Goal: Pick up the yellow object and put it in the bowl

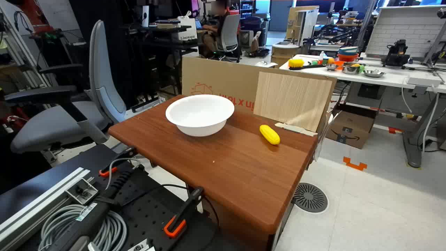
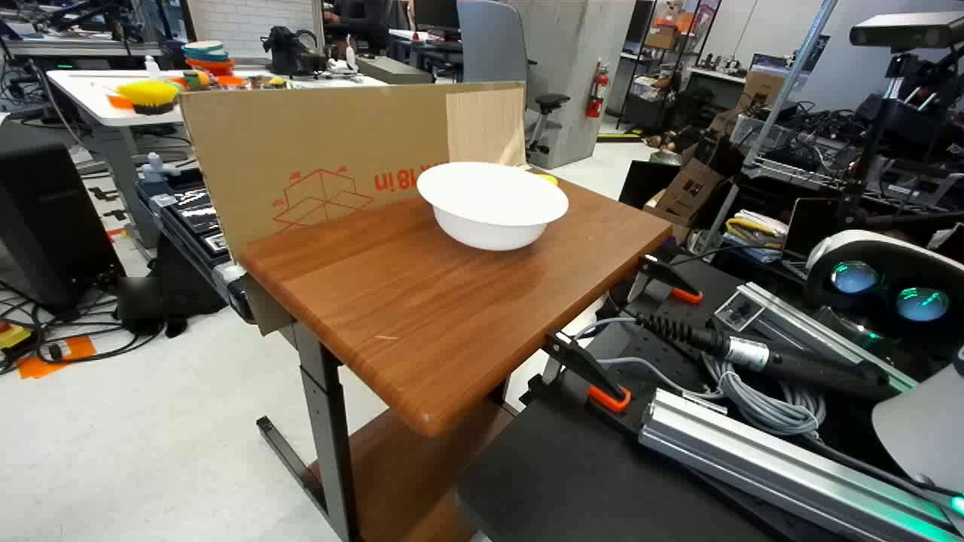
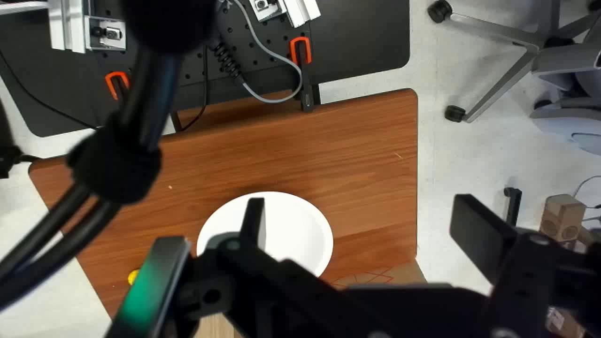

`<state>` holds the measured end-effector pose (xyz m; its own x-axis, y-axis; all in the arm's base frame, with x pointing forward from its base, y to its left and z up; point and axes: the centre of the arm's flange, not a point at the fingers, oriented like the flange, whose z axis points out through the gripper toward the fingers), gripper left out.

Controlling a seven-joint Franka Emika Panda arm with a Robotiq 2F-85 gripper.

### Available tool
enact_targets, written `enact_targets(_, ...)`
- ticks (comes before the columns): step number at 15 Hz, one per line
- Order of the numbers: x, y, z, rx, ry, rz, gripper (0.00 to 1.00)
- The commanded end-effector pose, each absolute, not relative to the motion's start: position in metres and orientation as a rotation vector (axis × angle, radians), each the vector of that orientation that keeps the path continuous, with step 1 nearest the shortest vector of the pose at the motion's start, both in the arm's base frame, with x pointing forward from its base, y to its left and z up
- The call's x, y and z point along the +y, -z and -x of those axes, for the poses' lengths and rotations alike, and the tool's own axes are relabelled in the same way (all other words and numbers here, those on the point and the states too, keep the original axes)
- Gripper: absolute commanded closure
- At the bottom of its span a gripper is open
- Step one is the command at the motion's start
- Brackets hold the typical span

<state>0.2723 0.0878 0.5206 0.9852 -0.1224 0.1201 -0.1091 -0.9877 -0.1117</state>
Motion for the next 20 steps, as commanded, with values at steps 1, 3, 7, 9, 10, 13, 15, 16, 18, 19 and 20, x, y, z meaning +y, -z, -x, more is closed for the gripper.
enact_targets(1,0.088,-0.521,-0.272,0.177,0.194,3.025,0.00)
enact_targets(3,0.088,-0.521,-0.272,0.177,0.194,3.025,0.00)
enact_targets(7,0.088,-0.521,-0.272,0.177,0.194,3.025,0.00)
enact_targets(9,0.087,-0.521,-0.275,0.171,0.193,3.022,0.00)
enact_targets(10,0.084,-0.522,-0.280,0.149,0.197,3.026,0.00)
enact_targets(13,0.060,-0.528,-0.313,-0.048,0.188,3.082,0.00)
enact_targets(15,0.036,-0.528,-0.341,-0.243,0.146,3.116,0.00)
enact_targets(16,0.019,-0.526,-0.361,-0.326,0.127,3.105,0.00)
enact_targets(18,-0.008,-0.522,-0.390,-0.470,0.100,3.047,0.00)
enact_targets(19,-0.022,-0.518,-0.407,-0.530,0.086,3.011,0.00)
enact_targets(20,-0.035,-0.517,-0.424,-0.570,0.047,2.967,0.00)
